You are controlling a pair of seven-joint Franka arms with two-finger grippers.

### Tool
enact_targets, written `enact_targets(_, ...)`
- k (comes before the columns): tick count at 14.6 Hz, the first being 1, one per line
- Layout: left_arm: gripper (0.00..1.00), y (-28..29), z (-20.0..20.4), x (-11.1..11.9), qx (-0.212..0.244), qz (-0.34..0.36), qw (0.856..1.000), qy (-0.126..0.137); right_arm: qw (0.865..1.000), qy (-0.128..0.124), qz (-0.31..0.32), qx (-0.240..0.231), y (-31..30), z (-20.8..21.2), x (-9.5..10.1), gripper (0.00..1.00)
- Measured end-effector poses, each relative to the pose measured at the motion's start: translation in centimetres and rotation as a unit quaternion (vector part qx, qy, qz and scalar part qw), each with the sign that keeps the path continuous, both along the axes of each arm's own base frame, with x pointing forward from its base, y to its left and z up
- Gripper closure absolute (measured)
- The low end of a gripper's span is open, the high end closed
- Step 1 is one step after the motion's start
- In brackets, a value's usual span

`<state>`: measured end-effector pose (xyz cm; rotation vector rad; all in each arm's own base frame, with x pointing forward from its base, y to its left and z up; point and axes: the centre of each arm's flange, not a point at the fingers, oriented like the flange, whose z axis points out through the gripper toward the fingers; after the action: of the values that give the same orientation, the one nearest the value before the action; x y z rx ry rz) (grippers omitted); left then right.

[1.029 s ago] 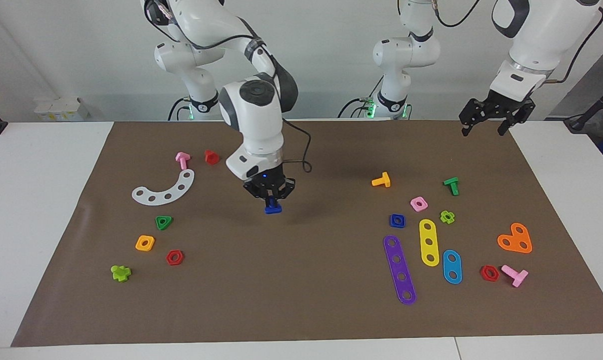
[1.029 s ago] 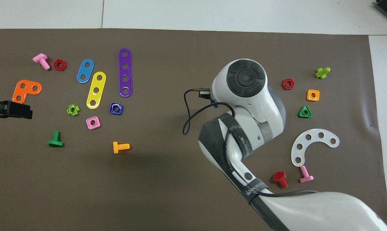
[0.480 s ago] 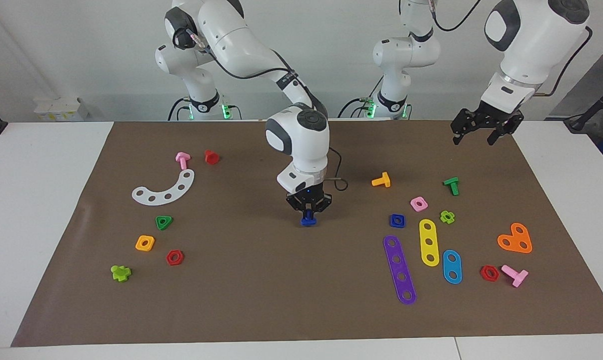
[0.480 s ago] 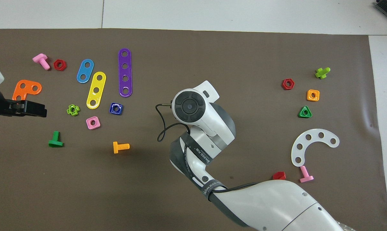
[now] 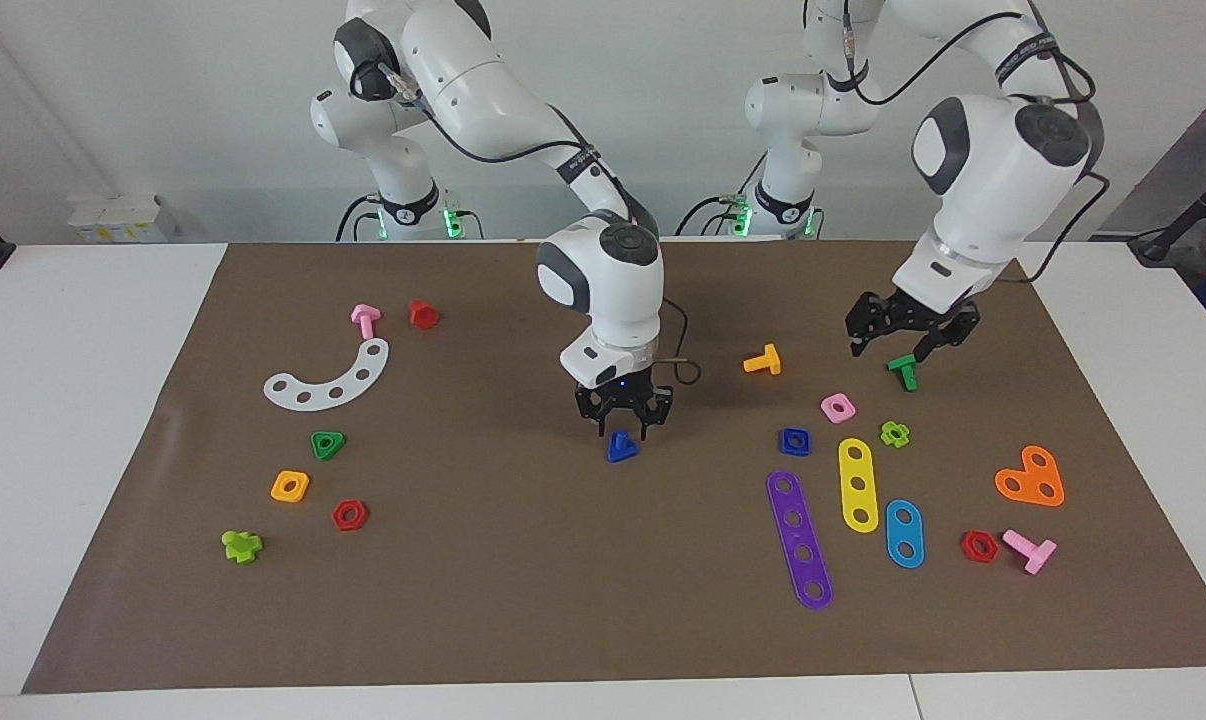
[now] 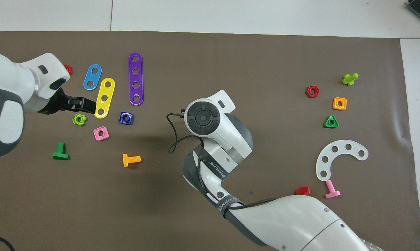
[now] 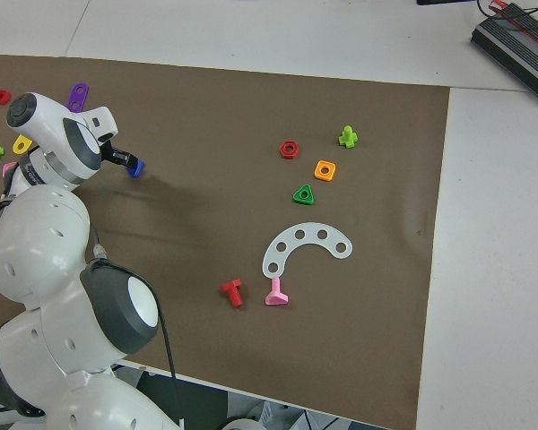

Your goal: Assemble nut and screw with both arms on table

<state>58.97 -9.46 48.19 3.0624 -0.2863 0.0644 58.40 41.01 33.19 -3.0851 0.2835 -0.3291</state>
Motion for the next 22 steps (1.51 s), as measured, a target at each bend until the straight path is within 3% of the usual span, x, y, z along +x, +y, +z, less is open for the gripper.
enact_targets(2, 0.11, -2.0, -2.9, 0.9, -0.001, -0.013, 1.000, -0.010, 1.000, -0.018, -0.020, 0.007, -2.0, 3.7, 1.4, 0.01)
enact_targets(7, 0.17, -4.7, -9.3, 1.8, 0.000, -0.038, 0.999, -0.009, 0.997, -0.025, -0.065, -0.018, -16.0, 16.5, 4.3, 0.00)
enact_targets(11, 0.23, -5.1, -15.3, 2.4, 0.002, -0.058, 0.998, -0.015, 0.998, 0.010, -0.055, -0.003, -27.4, 21.7, 4.4, 0.00)
enact_targets(15, 0.26, -4.9, -17.6, 1.6, 0.006, -0.069, 0.998, 0.003, 0.998, 0.037, -0.042, -0.004, -36.4, 25.7, 2.4, 0.00)
enact_targets(22, 0.34, -4.8, -18.8, 0.5, 0.009, -0.070, 0.997, 0.018, 0.997, 0.075, -0.029, -0.010, -39.3, 30.8, -2.5, 0.00)
